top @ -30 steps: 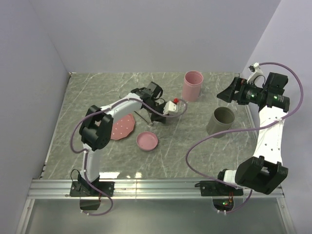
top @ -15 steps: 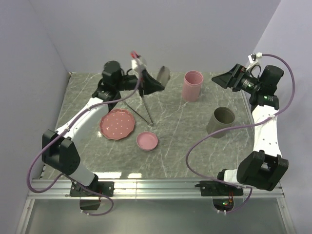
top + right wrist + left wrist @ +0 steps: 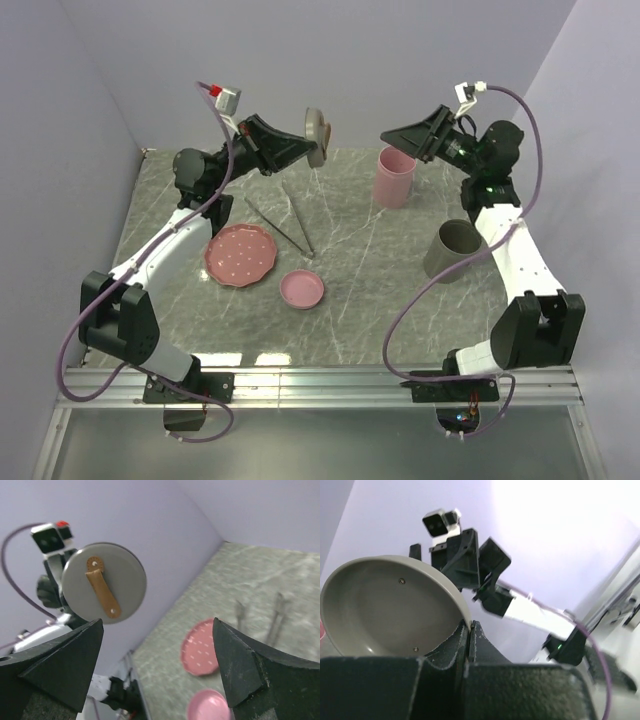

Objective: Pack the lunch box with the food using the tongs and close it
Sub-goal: Pass the lid of the lunch box from the left arm to the right

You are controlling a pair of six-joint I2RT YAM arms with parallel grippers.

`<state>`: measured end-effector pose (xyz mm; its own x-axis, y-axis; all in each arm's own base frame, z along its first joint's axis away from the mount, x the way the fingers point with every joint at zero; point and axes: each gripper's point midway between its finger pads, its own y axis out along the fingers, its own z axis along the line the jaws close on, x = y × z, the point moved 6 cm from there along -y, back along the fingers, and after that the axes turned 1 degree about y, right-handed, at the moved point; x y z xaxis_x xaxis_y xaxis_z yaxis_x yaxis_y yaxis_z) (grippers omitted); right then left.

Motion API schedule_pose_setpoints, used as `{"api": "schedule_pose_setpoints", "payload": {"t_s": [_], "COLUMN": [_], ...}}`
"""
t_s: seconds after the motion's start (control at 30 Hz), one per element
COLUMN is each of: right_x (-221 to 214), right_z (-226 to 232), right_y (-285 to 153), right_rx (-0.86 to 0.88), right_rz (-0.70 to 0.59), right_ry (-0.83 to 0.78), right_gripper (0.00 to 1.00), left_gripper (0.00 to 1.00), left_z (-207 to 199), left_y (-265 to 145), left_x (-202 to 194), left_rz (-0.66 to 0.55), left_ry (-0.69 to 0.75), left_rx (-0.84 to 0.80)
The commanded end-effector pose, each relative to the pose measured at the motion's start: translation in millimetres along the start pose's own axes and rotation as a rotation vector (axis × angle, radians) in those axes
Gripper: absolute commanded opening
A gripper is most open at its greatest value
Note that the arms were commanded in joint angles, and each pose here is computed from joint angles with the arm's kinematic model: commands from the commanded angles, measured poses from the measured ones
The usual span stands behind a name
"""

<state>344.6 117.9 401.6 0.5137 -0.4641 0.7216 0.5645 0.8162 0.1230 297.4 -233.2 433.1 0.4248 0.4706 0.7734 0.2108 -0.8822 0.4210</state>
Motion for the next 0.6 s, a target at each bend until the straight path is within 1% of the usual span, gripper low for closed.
{"api": "schedule_pose_setpoints", "payload": {"t_s": [0.0, 0.1, 0.13, 0.27, 0.4, 0.43, 0.57], "right_x": [22.8, 22.5, 20.7, 11.5, -1.8, -3.1, -13.8], "right_z": [35.9, 49.3, 45.9, 60.8, 72.5, 74.2, 82.1], "right_y": [21.9, 45.4, 54.3, 85.0, 97.7, 99.0, 108.6], "right_rx": [0.118, 0.179, 0.186, 0.224, 0.268, 0.277, 0.273], "right_rz": [-0.084, -0.097, -0.094, -0.037, 0.0, 0.001, 0.032], "right_ry": [0.018, 0.067, 0.077, 0.049, 0.063, 0.051, 0.03], "right_gripper": [0.96, 0.94, 0.93, 0.88, 0.82, 0.79, 0.76], "left_gripper": [0.0, 0.0, 0.0, 0.0, 0.0, 0.0, 0.0], "left_z": [-25.6, -22.3, -21.6, -13.7, -14.8, -13.5, -10.6], "left_y": [1.7, 2.9, 4.3, 7.4, 8.7, 8.2, 8.3], "left_x": [25.7, 29.1, 31.4, 35.1, 38.2, 38.3, 36.6], "left_rz": [-0.155, -0.182, -0.189, -0.213, -0.227, -0.232, -0.238], "left_ry": [-0.08, -0.157, -0.171, -0.261, -0.274, -0.283, -0.3], "left_rx": [-0.012, 0.02, 0.027, 0.073, 0.062, 0.064, 0.064]}}
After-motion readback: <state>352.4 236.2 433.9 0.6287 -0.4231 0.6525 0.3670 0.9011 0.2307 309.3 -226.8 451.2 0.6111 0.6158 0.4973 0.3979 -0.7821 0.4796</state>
